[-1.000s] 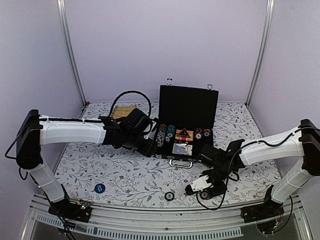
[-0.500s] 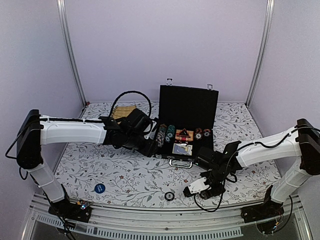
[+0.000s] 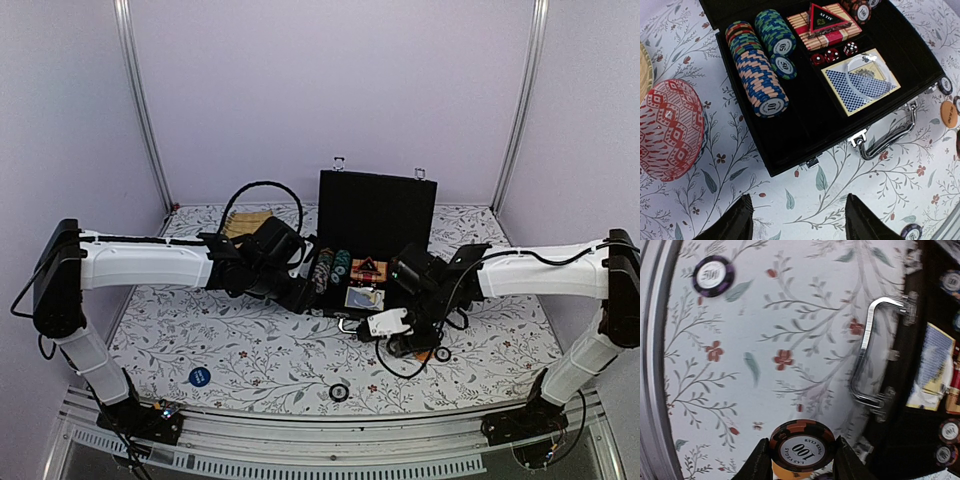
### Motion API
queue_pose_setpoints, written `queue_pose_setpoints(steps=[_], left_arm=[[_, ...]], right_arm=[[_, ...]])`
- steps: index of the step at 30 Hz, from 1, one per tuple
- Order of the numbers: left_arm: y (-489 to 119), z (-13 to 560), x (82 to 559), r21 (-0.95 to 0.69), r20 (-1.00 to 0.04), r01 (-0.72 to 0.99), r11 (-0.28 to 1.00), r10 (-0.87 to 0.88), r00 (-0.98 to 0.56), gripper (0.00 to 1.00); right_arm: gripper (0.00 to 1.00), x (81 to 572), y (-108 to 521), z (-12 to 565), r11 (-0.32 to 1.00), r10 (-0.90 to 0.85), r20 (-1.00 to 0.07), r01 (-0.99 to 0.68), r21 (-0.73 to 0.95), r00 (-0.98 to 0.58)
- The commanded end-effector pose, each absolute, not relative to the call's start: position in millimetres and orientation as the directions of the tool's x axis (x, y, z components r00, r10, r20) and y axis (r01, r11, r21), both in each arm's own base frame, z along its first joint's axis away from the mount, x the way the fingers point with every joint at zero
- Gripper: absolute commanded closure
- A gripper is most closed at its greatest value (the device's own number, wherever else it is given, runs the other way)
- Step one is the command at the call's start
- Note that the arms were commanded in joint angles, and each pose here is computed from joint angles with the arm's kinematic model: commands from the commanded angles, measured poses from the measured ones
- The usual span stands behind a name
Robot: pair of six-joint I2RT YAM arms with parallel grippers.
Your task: Pack up texas hold em set
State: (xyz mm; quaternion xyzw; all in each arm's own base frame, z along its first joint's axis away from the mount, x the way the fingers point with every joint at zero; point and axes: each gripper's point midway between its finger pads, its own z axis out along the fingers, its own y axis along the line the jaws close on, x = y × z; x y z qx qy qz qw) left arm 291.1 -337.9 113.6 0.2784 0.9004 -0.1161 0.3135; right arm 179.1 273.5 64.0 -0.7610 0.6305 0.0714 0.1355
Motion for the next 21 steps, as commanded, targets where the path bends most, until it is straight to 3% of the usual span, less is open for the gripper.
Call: queue_pose_setpoints(steps=[1,7,21], left_arm=[[-337,112,294,-0.044,-0.636,0.562,0.826,0.41,-0.653,0.37],[-336,114,294,-0.042,-0.641,0.56,0.828,0.408,-0.651,0.37],[-333,113,294,-0.038,-0.64,0.556,0.83,0.407,-0.651,0.37]], right_arm=[[0.71,252,268,98,0.002,-0.939,-0.335,-0.974,-0.227,0.076],[0.69,354,244,100,0.256,-0.936,-0.333,-0.862,-0.438,-0.109],[0.68,407,243,67,0.291,-0.948,-0.283,-0.754,-0.588,-0.145]])
